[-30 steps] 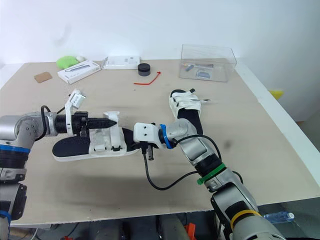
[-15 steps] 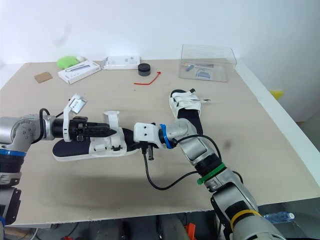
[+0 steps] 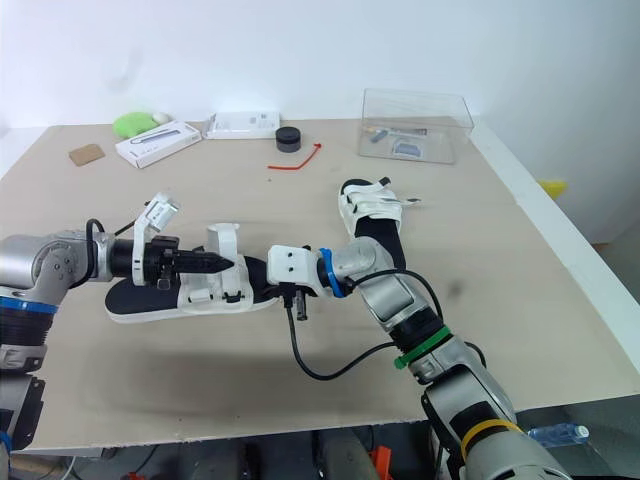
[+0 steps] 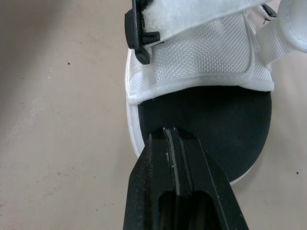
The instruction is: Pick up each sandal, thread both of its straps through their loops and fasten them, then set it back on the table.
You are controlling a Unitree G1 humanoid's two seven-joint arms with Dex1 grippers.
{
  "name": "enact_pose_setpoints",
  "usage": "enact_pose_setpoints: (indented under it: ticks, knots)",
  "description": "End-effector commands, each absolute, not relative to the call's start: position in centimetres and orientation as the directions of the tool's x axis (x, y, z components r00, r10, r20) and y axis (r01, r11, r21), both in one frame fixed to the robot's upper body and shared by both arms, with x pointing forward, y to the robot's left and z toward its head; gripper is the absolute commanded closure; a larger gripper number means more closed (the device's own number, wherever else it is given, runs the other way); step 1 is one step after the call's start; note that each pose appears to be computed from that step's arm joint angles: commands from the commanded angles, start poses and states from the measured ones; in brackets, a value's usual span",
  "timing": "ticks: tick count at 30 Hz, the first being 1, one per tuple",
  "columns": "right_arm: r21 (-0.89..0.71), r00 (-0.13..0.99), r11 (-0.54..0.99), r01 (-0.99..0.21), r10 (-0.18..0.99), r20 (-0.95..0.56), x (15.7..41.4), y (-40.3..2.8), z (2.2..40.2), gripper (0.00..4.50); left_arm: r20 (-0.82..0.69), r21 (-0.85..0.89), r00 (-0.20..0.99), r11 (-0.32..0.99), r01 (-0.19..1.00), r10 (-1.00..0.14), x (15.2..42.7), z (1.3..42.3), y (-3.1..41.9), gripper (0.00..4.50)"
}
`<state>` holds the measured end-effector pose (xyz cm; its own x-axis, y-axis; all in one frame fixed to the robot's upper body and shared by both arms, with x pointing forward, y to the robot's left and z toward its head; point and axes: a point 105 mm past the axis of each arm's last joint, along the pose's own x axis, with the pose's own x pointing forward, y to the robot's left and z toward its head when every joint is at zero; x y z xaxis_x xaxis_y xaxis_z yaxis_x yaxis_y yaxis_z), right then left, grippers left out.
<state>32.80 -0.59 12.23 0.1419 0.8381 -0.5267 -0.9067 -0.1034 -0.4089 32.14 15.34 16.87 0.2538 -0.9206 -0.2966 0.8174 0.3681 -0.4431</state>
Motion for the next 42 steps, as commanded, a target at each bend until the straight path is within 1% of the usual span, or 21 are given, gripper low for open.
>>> enact_pose_setpoints:
  ticks: [1,7,13,20,24,27,29,31,32,36,41,42]
  knots:
    - [-0.385,0.146,-0.104,-0.917,0.81,-0.567,32.9,-1.2,11.1,4.5,-0.31,-0.392,0.223,0.338,0.856,-0.924,31.7,17.5,15.2,4.44]
    - [-0.384,0.146,-0.103,-0.918,0.811,-0.567,32.8,-1.2,11.0,4.5,-0.314,-0.386,0.182,0.301,0.872,-0.932,30.9,17.1,14.9,4.44]
    - [-0.384,0.146,-0.105,-0.917,0.81,-0.568,32.8,-1.2,11.0,4.5,-0.364,-0.372,0.151,0.292,0.881,-0.919,30.2,16.2,15.0,4.44]
    - [-0.385,0.143,-0.108,-0.917,0.811,-0.568,32.7,-1.2,11.0,4.5,-0.368,-0.331,0.152,0.282,0.9,-0.917,30.0,16.2,14.7,4.44]
    - [-0.385,0.142,-0.109,-0.917,0.81,-0.568,32.8,-1.2,11.0,4.5,-0.364,-0.342,0.138,0.27,0.9,-0.921,29.7,16.3,14.4,4.44]
    - [-0.384,0.144,-0.108,-0.917,0.809,-0.57,32.8,-1.2,11.0,4.5,-0.332,-0.387,0.138,0.268,0.882,-0.933,29.6,16.9,14.5,4.44]
    - [-0.385,0.145,-0.107,-0.917,0.809,-0.57,32.9,-1.3,11.0,4.5,-0.306,-0.379,0.136,0.252,0.89,-0.942,29.6,17.6,14.4,4.05]
    - [-0.385,0.145,-0.106,-0.917,0.809,-0.57,32.9,-1.2,11.0,4.5,-0.295,-0.36,0.143,0.248,0.899,-0.945,29.7,18.1,14.4,3.48]
    - [-0.385,0.146,-0.106,-0.917,0.809,-0.57,32.9,-1.2,11.0,4.5,-0.29,-0.349,0.153,0.253,0.903,-0.945,29.8,18.3,14.4,2.97]
    - [-0.387,0.147,-0.106,-0.916,0.808,-0.57,33.0,-1.2,11.1,4.5,-0.229,-0.317,0.239,0.305,0.898,-0.943,31.5,19.6,14.6,2.97]
    - [-0.389,0.147,-0.108,-0.915,0.809,-0.569,33.1,-1.1,11.1,4.5,-0.228,-0.323,0.263,0.327,0.888,-0.938,32.0,19.5,14.6,2.97]
    - [-0.388,0.146,-0.109,-0.915,0.809,-0.57,33.1,-1.1,11.1,4.5,-0.236,-0.313,0.27,0.336,0.888,-0.933,32.1,19.1,14.7,3.21]
